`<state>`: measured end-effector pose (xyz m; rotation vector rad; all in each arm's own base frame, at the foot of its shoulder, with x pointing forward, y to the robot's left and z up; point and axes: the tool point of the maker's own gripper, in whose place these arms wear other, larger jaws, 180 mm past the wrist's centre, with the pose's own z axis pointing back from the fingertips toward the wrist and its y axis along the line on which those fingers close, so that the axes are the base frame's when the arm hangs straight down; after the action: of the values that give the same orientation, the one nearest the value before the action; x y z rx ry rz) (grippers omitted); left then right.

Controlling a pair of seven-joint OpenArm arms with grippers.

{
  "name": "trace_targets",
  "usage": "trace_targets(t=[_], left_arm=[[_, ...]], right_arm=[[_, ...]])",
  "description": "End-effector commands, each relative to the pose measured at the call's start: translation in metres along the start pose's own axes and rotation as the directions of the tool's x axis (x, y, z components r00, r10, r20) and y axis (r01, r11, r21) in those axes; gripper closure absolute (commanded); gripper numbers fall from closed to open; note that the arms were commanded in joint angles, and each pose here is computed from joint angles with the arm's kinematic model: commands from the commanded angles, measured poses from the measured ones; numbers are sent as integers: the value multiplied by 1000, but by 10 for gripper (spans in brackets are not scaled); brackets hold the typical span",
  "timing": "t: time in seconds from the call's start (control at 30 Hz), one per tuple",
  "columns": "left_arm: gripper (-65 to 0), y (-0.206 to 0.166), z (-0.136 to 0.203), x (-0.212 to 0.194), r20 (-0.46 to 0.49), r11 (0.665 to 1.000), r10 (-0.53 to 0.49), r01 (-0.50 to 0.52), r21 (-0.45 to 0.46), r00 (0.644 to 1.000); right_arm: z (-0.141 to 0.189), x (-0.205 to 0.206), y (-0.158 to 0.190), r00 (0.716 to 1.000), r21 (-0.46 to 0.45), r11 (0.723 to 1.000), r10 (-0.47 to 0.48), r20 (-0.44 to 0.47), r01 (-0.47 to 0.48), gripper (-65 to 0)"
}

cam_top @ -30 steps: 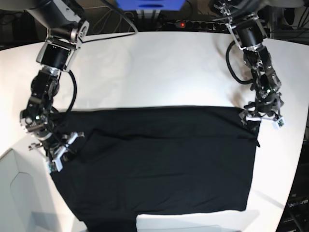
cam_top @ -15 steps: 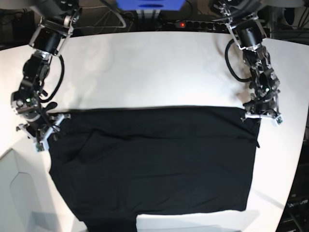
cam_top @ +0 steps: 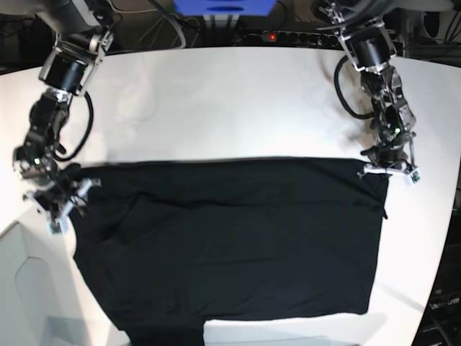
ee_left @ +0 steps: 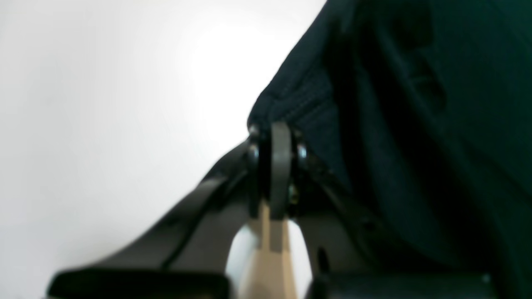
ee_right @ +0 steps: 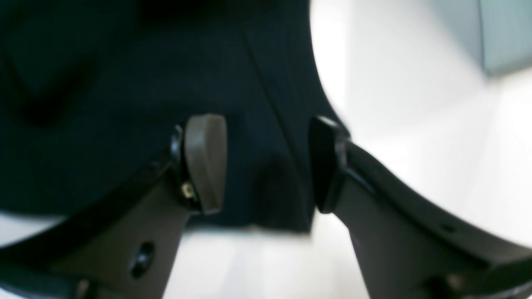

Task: Fold the T-shirt properly
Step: 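Hold the shoulder edge with both grippers and adjust the right gripper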

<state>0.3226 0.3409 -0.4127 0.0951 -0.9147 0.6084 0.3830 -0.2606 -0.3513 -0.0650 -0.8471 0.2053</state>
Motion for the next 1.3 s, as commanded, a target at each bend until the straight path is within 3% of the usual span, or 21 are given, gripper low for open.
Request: trace_targets(t=[0.0, 0.2, 0.57, 0.87, 1.1, 1.27], left_arm=[[0, 5, 3, 7, 8, 1000, -10, 10, 11, 1000], [0, 12, 14, 2, 14, 999, -37, 37, 19, 999], [0, 14, 15, 0, 6, 999, -41, 41, 21, 999], [0, 14, 15, 1, 9, 999, -41, 41, 20, 999], [0, 14, 15, 2, 13, 999, -42, 42, 20, 999], [0, 15, 15, 5, 18, 999, -46, 45, 22, 999]], right_arm=[[1, 25, -1, 998, 10, 1000, 18, 62, -19, -329], [-28, 57, 30, 994, 104, 993, 48, 96, -58, -330], [-66, 82, 39, 992, 195, 980, -48, 114, 25, -330], [-75, 75, 33, 987, 151, 983, -118, 107, 102, -330], [-87, 49, 40, 986, 157, 976, -161, 32, 154, -330], [-89, 54, 50, 982, 176, 971, -175, 71, 161, -318]])
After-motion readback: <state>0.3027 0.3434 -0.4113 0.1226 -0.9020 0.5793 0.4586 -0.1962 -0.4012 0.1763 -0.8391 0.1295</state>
